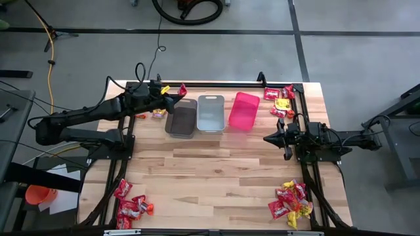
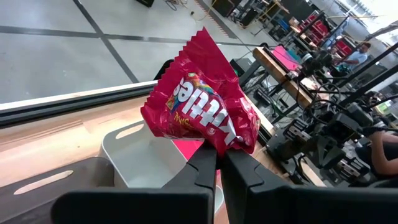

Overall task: Sort candy
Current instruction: Put the top left red candy into the gray bin

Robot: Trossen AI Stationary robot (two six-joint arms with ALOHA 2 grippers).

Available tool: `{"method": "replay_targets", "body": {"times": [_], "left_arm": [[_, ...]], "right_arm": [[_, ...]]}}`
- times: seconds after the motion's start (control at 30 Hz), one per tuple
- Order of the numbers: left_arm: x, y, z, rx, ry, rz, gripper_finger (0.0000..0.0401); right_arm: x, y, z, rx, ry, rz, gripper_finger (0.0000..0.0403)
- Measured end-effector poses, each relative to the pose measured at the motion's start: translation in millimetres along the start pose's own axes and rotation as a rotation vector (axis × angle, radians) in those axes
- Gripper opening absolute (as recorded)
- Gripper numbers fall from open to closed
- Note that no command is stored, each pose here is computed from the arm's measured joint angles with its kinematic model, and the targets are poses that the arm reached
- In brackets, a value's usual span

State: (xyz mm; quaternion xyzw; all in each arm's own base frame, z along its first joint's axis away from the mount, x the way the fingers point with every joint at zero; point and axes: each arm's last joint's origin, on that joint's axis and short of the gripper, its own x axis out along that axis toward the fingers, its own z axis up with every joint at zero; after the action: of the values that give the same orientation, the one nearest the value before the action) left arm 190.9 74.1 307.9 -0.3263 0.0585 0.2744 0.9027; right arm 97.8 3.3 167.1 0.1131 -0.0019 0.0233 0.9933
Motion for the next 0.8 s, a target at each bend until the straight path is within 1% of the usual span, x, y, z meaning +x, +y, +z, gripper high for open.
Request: {"method": "replay_targets", "body": {"times": [0.8], "left_arm": [[0.1, -0.8, 1.3, -0.002, -0.013, -0.009, 0.0]], "right_arm": [[0.0, 0.0, 0.0, 0.0, 0.0, -0.001, 0.0]]}}
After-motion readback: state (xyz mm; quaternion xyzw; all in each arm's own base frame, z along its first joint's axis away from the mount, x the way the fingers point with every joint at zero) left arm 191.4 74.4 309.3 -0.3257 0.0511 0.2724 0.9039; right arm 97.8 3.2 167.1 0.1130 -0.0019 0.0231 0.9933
